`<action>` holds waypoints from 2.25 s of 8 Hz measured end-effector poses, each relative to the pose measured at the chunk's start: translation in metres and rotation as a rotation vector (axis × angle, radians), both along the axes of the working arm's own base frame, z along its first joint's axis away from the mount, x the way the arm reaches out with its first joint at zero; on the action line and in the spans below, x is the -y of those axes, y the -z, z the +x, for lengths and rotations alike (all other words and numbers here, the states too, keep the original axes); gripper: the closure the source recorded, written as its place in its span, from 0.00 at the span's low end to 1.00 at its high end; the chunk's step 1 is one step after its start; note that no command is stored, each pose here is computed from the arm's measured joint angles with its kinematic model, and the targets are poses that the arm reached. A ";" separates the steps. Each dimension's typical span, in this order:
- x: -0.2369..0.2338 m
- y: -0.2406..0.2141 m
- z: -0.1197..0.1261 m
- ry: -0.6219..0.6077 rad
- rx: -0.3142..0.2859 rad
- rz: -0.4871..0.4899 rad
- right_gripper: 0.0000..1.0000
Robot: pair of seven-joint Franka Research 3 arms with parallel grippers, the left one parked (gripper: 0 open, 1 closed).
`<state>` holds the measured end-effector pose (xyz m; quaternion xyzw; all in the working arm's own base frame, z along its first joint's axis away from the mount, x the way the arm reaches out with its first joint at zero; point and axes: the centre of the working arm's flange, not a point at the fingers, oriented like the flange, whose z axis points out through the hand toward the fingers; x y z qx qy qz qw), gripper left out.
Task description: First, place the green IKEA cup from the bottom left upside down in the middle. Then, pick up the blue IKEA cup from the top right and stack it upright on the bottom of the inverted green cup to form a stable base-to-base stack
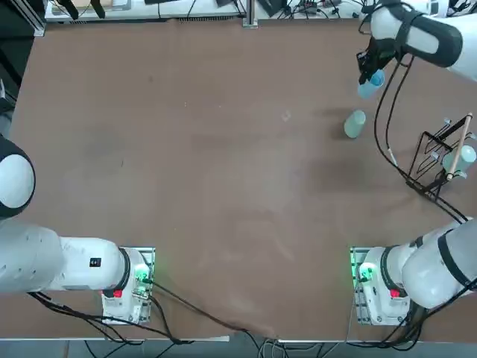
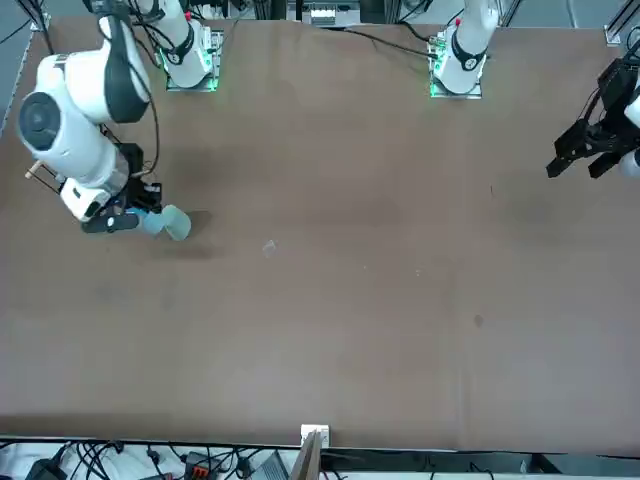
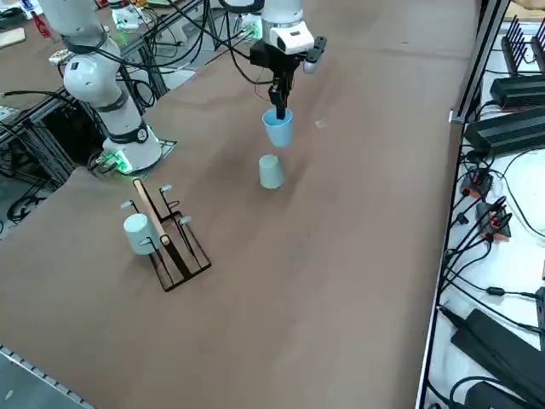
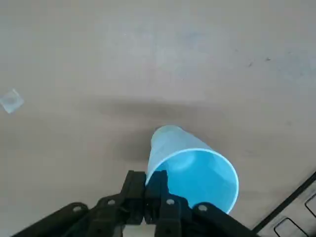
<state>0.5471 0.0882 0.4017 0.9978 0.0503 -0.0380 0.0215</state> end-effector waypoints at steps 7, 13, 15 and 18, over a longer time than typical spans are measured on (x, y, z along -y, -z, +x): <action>0.009 0.039 -0.041 0.020 0.030 -0.019 0.98; 0.014 0.058 -0.048 0.026 0.018 -0.020 0.98; 0.012 0.059 -0.047 0.022 0.022 -0.019 0.98; 0.010 0.062 -0.046 0.019 0.024 -0.018 0.98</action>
